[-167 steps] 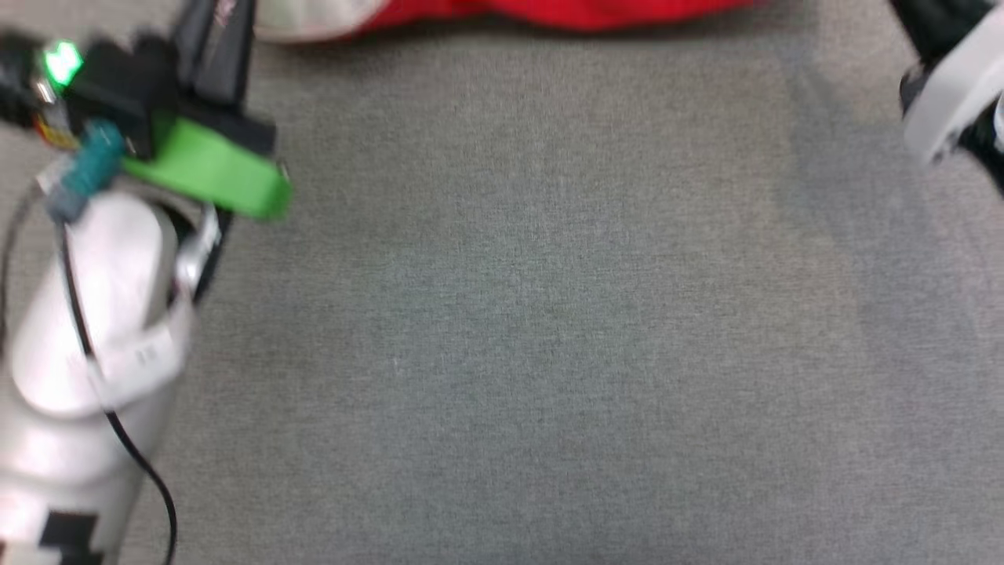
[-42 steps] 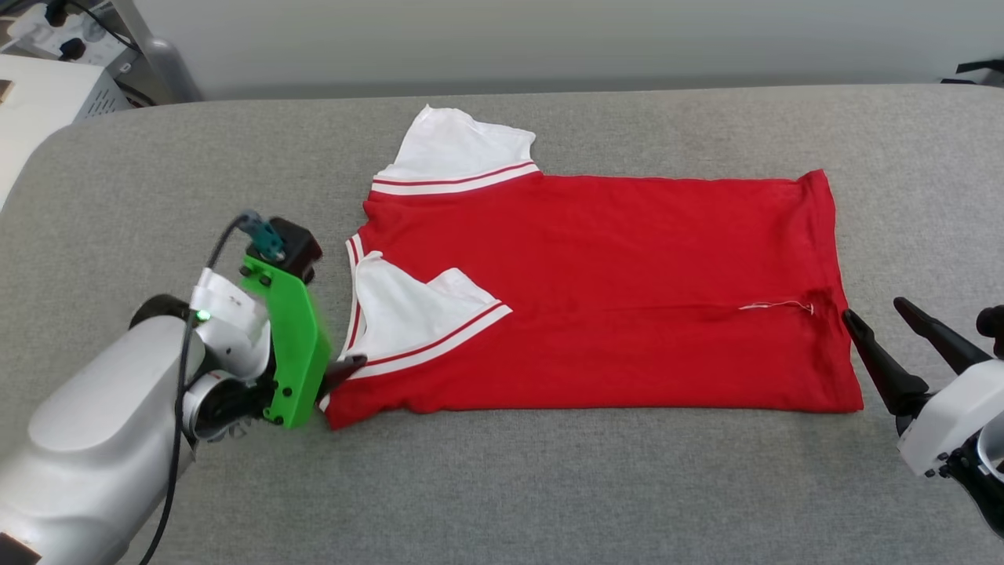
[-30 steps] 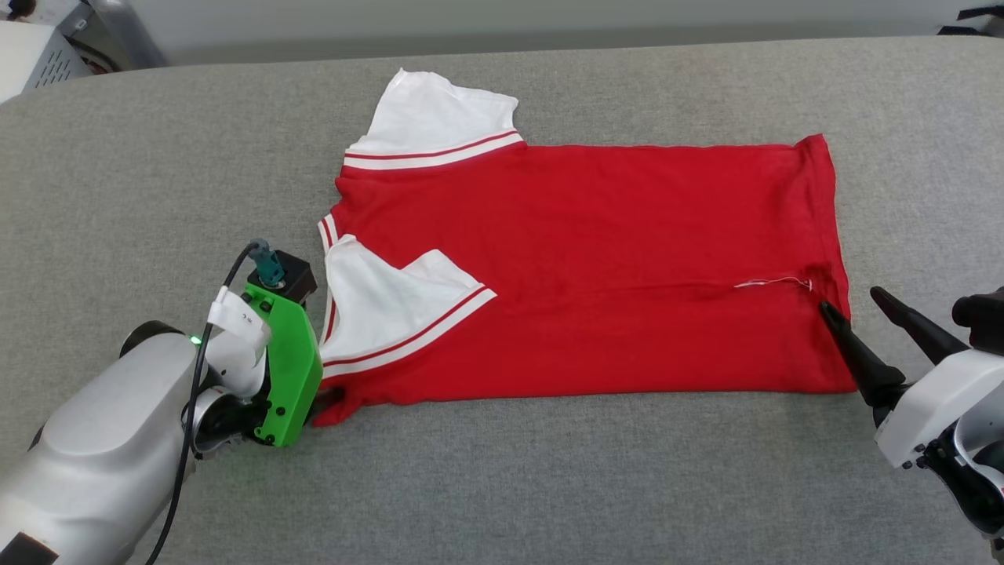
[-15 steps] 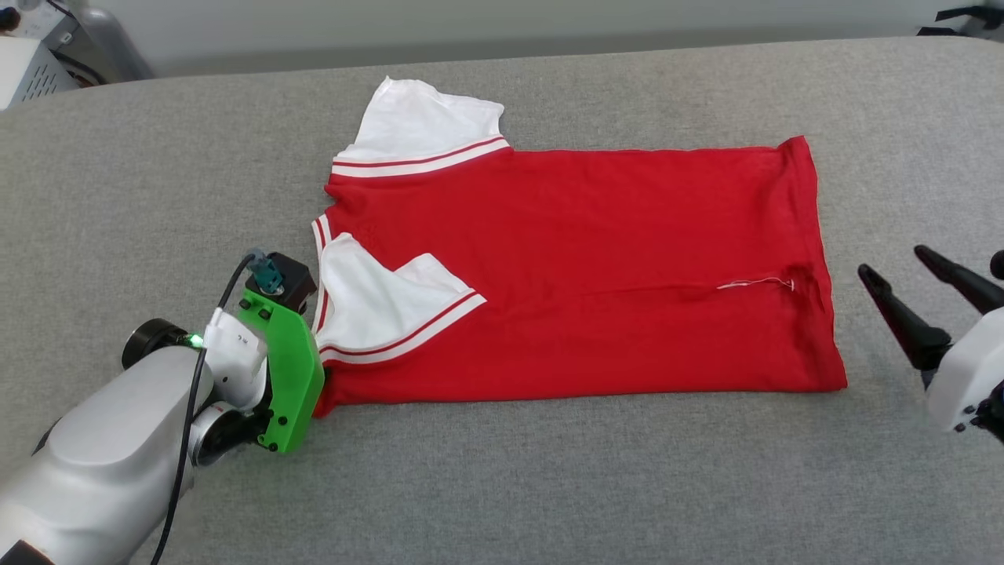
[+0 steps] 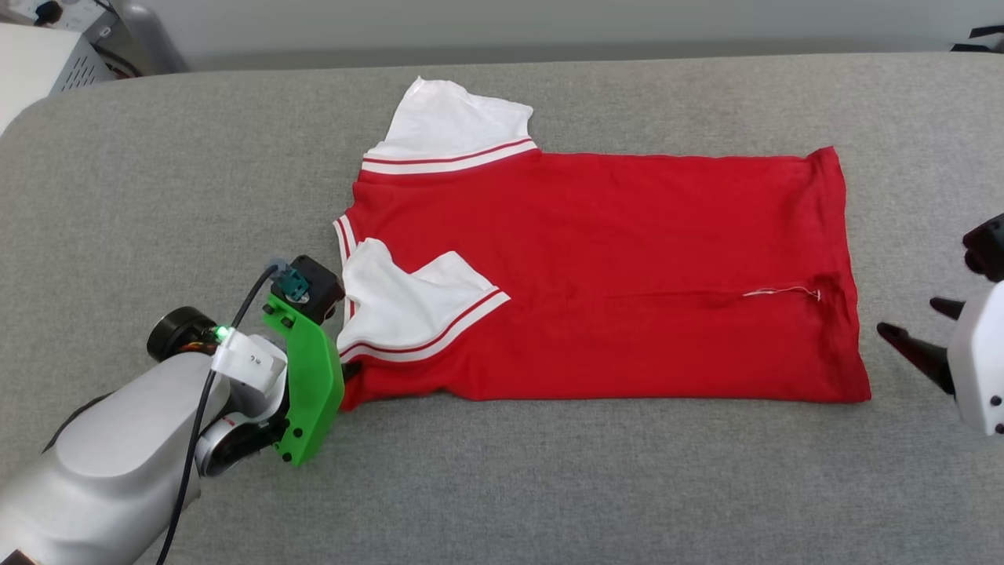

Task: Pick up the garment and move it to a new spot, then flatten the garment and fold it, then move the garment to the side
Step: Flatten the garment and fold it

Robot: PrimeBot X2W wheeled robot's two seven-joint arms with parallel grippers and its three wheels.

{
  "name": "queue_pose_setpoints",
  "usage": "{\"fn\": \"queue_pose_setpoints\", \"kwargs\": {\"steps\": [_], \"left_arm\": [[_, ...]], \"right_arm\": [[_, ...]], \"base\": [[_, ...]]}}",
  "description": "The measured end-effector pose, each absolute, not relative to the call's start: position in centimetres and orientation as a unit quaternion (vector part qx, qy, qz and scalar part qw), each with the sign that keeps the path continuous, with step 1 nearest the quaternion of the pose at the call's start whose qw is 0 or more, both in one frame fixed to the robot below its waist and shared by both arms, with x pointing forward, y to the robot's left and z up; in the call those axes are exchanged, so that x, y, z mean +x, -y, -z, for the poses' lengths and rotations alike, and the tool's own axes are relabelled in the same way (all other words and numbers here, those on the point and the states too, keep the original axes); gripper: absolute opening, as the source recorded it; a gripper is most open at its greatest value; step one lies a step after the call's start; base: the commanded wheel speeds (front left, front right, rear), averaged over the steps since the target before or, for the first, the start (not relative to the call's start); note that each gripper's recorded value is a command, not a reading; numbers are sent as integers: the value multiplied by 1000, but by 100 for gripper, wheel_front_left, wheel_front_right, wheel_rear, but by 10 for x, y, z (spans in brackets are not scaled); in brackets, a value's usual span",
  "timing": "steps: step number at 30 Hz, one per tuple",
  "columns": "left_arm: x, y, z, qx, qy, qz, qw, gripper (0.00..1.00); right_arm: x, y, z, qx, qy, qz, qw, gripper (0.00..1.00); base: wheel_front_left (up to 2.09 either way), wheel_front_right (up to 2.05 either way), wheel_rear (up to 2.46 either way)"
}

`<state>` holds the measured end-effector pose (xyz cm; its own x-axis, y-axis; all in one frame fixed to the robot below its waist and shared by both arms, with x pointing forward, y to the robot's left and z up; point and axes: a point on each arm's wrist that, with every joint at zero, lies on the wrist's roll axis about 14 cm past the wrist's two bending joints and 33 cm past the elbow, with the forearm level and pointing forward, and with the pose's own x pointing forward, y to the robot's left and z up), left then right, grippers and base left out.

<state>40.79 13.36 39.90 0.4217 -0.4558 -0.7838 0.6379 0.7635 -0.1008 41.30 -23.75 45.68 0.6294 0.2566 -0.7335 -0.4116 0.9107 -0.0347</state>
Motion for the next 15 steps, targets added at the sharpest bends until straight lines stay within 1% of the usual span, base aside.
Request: {"fn": "queue_pose_setpoints", "kwargs": {"steps": [4,10,15], "left_arm": [[411,-132,-396,108,-424,329,836,0],[417,-133,-390,107,-423,331,837,0],[418,-134,-382,105,-426,330,836,0]], "right_arm": [[406,235,-426,-86,-436,-184,877,100],[400,226,-384,-56,-477,-177,859,100],[391,226,-354,-55,-506,-170,844,100]], "base": [[0,0,0],[0,0,0],[0,0,0]]}}
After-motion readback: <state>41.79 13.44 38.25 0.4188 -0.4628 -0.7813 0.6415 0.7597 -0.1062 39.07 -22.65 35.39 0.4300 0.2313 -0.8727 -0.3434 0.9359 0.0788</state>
